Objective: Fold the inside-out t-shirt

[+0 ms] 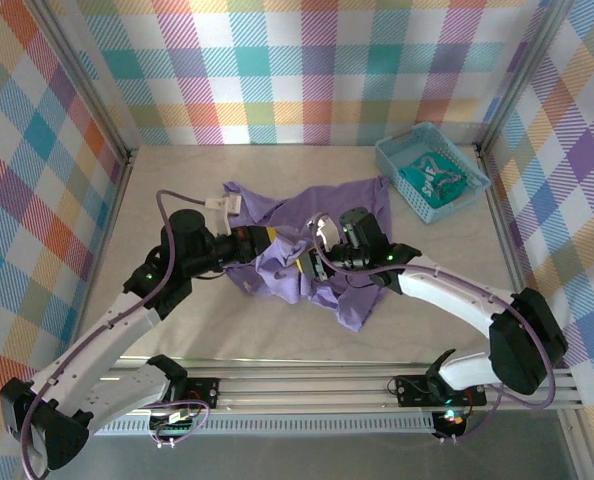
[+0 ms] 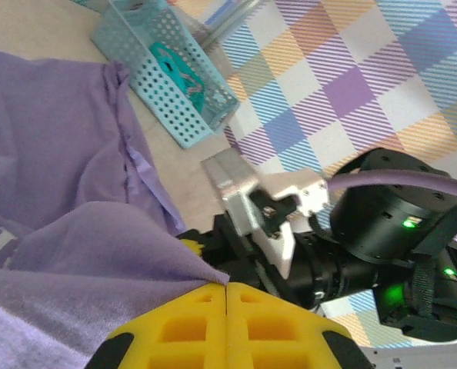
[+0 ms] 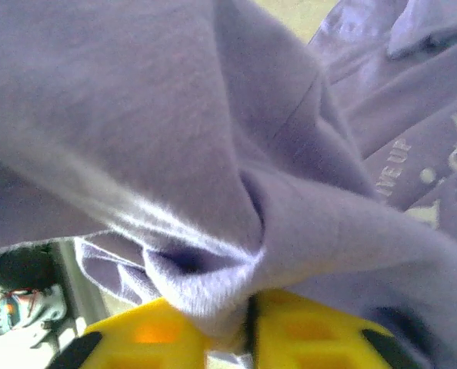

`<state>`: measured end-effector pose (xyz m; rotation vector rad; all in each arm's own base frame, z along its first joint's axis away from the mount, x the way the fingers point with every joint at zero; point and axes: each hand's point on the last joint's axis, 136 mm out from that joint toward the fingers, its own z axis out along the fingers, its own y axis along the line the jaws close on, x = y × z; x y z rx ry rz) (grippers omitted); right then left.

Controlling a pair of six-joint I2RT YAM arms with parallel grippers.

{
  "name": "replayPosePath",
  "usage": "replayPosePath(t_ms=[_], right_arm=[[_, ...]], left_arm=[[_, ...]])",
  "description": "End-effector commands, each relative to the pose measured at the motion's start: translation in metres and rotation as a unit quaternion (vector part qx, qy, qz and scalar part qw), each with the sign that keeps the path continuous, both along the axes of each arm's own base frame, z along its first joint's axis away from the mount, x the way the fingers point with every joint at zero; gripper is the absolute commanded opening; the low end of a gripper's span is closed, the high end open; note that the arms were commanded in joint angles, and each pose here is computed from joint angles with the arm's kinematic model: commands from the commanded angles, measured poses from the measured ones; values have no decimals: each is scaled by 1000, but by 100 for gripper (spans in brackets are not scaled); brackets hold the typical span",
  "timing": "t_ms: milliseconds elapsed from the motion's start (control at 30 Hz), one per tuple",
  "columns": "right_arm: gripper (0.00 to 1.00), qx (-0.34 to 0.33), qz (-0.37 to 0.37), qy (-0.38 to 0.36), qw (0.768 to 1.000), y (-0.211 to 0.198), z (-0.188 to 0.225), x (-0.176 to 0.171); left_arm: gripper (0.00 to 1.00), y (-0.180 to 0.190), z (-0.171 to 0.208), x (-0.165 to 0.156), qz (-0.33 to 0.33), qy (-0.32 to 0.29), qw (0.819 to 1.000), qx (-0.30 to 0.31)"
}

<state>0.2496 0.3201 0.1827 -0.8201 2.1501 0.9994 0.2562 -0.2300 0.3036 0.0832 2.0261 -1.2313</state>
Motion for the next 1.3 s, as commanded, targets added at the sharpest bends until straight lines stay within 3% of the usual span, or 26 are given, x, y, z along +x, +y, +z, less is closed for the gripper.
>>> replayPosePath(t_ms=[0,267,400,433,500,700,867,1100,1267], right_arm=[[2,0,17,-48,999,-5,20,-4],[0,67,126,-74,987,-1,45,-39],[0,93,134,-63,985,9,51,-36],[0,95,133,-59,985,11,51,-34],[0,100,127,-53,985,14,53,-30],[0,109,112,-34,987,21,55,-21],[0,98,89,-19,991,20,48,-13],[0,89,49,11,995,24,42,5],[0,91,42,24,995,29,42,12]], left_arm=[[0,25,4,13,59,2,998,9],[0,67,-29,45,168,47,984,47],[0,71,-42,48,172,53,980,80],[4,71,-45,46,167,55,980,90],[18,71,-55,40,152,66,979,117],[45,78,-75,15,134,79,976,151],[54,67,-93,-14,99,105,977,159],[57,75,-122,-56,92,120,966,208],[57,57,-138,-71,63,127,975,173]])
